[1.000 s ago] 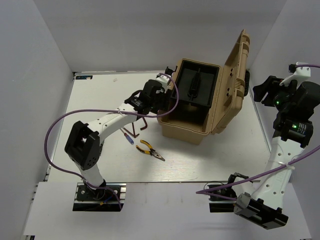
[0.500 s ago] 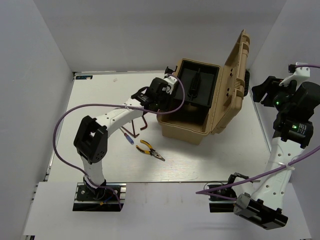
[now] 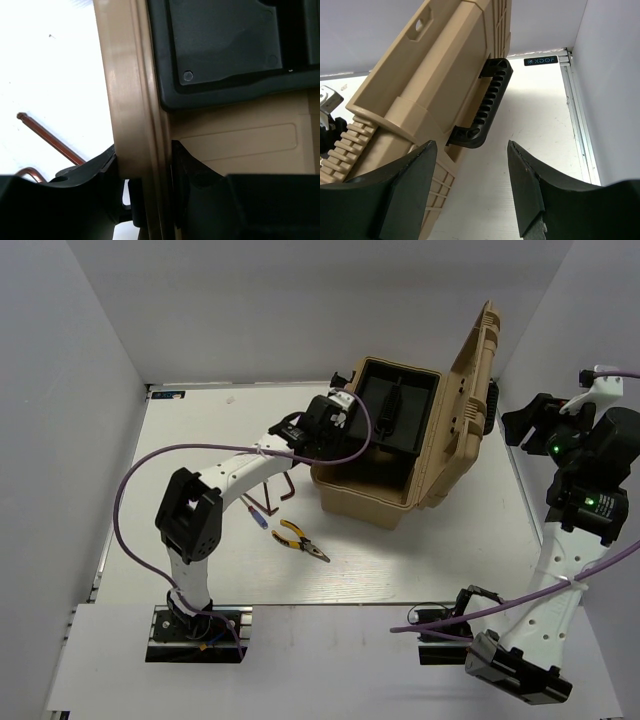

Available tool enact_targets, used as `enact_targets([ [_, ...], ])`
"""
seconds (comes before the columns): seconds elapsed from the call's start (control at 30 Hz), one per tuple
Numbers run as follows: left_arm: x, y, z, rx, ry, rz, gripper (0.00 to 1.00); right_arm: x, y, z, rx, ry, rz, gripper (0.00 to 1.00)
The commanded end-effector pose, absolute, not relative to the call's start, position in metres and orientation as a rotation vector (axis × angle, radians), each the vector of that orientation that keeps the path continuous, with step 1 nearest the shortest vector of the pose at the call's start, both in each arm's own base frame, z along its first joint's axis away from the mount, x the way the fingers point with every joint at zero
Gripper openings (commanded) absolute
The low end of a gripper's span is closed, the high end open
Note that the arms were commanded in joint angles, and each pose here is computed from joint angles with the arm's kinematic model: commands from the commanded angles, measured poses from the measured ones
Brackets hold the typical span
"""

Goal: Sort the tools into containers

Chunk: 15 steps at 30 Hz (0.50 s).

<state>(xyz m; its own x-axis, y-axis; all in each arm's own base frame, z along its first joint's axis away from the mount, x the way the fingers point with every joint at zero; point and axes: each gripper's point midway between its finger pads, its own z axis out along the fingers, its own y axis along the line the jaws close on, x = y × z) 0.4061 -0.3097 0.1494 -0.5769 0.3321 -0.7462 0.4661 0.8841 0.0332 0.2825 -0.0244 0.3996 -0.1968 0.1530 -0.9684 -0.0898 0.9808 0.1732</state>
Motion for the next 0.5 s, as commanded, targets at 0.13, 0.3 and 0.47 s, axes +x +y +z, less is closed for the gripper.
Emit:
enact_targets([
  [0.13, 0.402, -0.294, 0.134, 0.341, 2.356, -0.218, 0.00, 0.271, -0.017, 0.418, 0.016, 1.708, 0.213, 0.65],
  [0.3, 0.392, -0.287, 0.122, 0.172, 2.364, -0.264, 0.00, 0.268, -0.024, 0.419, 0.046, 1.702, 0.170, 0.65],
  [0.47, 0.397, -0.275, 0.124, -0.013, 2.355, -0.236, 0.00, 0.266, -0.034, 0.419, 0.094, 1.706, 0.115, 0.65],
])
